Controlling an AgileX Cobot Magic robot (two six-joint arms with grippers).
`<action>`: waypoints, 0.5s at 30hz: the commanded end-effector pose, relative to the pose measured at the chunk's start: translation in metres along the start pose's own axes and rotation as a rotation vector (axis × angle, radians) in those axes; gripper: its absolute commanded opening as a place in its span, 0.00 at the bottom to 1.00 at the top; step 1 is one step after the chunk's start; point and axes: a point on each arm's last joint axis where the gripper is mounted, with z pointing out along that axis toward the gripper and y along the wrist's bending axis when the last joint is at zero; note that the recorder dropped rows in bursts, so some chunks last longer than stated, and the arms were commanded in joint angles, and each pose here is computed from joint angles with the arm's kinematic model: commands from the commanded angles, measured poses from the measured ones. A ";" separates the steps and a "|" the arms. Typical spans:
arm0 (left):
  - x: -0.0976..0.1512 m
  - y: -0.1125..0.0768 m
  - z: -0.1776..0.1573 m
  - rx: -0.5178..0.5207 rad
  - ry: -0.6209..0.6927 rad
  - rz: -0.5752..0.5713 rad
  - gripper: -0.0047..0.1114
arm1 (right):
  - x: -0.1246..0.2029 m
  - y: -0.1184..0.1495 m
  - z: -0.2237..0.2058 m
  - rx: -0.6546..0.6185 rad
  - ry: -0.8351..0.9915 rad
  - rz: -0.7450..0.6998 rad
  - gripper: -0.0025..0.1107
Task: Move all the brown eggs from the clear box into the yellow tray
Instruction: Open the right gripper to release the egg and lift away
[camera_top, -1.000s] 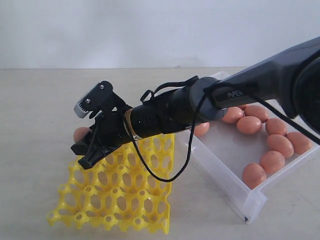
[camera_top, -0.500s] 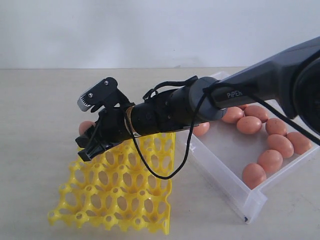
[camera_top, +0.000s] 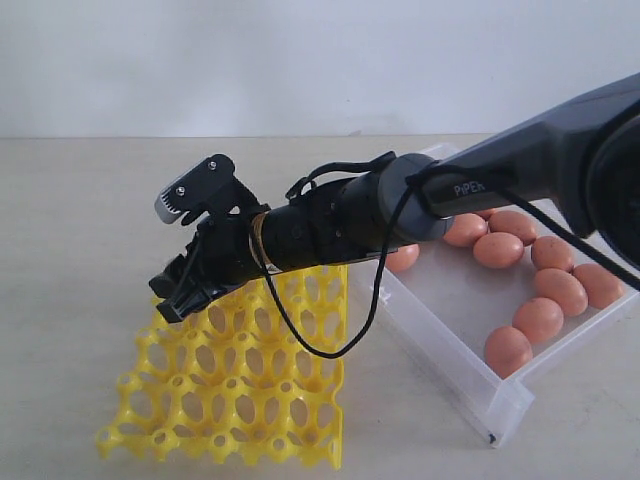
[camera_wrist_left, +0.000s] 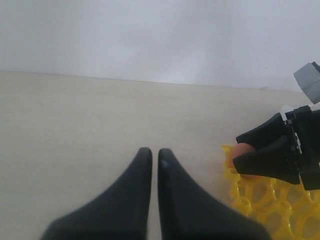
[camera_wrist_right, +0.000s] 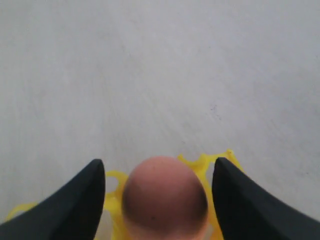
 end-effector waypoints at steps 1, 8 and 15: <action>0.001 0.000 0.000 -0.001 -0.005 -0.011 0.08 | -0.005 0.000 -0.002 0.004 -0.015 -0.018 0.51; 0.001 0.000 0.000 -0.001 -0.005 -0.011 0.08 | -0.056 -0.016 -0.051 0.290 -0.037 0.125 0.51; 0.001 0.000 0.000 -0.001 -0.005 -0.011 0.08 | -0.090 -0.032 -0.158 0.856 0.145 0.306 0.51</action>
